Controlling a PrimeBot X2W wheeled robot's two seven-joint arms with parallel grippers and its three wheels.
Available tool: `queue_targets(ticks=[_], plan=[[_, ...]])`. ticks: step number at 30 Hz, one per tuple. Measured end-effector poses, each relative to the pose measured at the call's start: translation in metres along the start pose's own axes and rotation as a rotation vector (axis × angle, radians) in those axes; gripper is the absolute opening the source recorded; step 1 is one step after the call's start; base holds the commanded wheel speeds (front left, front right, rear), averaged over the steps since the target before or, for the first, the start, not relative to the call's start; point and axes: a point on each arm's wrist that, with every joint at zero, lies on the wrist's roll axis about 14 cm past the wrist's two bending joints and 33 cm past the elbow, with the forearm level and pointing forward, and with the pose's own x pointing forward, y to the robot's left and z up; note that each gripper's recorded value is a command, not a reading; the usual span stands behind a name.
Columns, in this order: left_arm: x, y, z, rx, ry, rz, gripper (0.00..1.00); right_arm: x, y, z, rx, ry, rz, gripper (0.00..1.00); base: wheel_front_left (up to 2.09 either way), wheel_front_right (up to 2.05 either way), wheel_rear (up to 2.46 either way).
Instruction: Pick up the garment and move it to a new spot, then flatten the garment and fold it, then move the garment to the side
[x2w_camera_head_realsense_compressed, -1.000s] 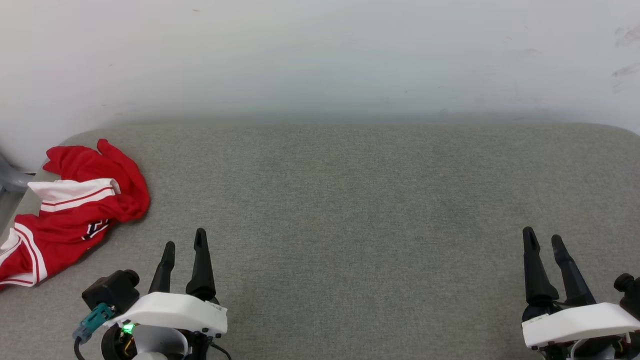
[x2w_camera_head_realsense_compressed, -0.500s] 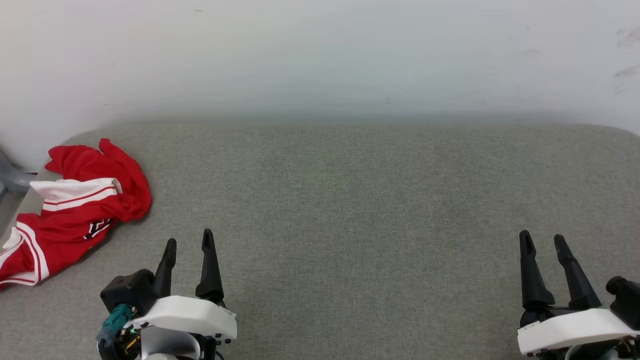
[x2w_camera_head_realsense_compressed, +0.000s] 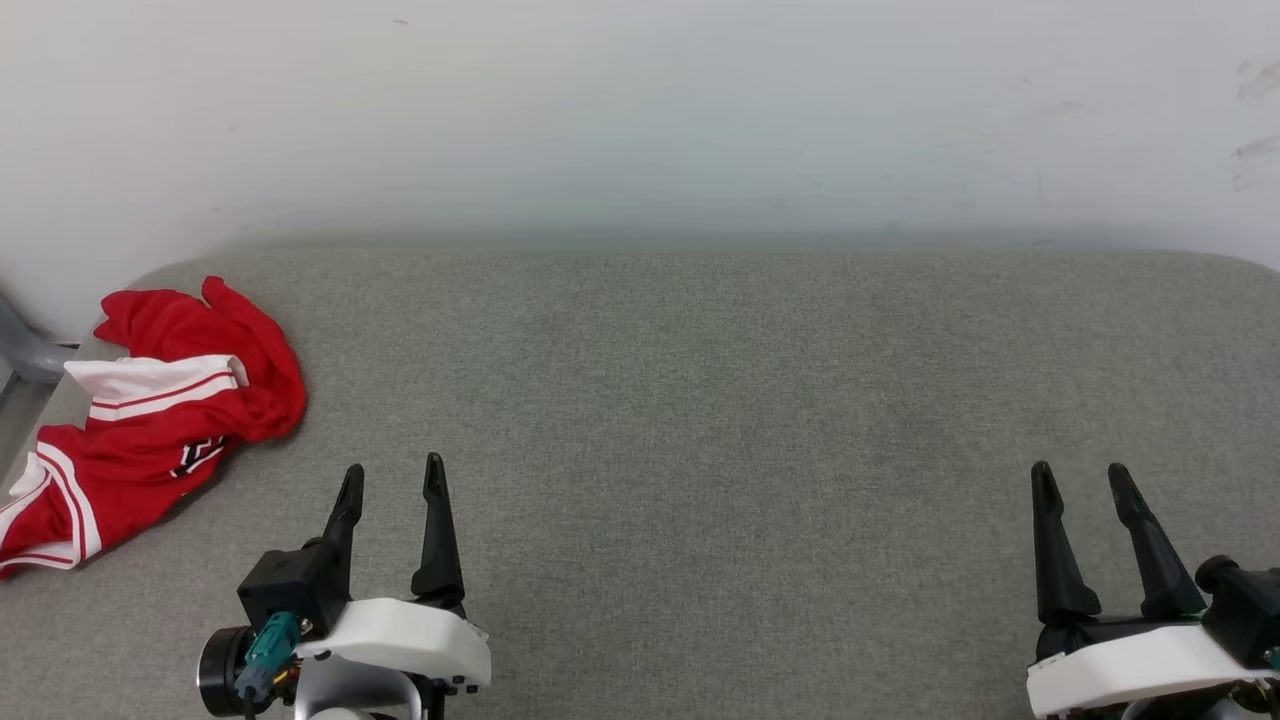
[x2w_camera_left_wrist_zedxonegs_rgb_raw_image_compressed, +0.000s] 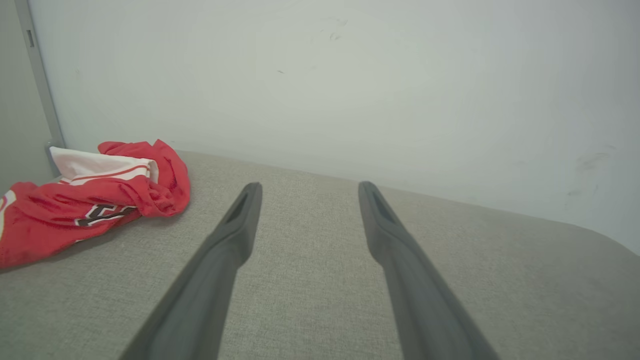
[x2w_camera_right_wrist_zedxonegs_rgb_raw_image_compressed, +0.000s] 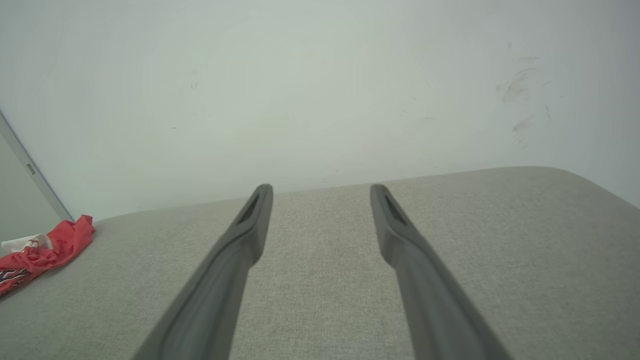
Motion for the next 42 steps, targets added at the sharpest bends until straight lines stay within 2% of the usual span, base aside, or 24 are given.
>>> queue_targets(ticks=[24,34,42], plan=[[-0.004,-0.006,0.007,0.155,-0.060,-0.033,1.00,-0.002,0.011,0.004,-0.128,-0.033,0.049,1.00,0.00,0.00,0.00],[-0.005,-0.005,0.009,0.184,-0.078,-0.037,1.00,-0.004,0.012,0.005,-0.149,-0.044,0.055,1.00,0.00,0.00,0.00],[-0.006,-0.001,0.004,0.157,-0.061,-0.034,1.00,-0.005,0.009,0.005,-0.117,-0.045,0.042,1.00,0.00,0.00,0.00]])
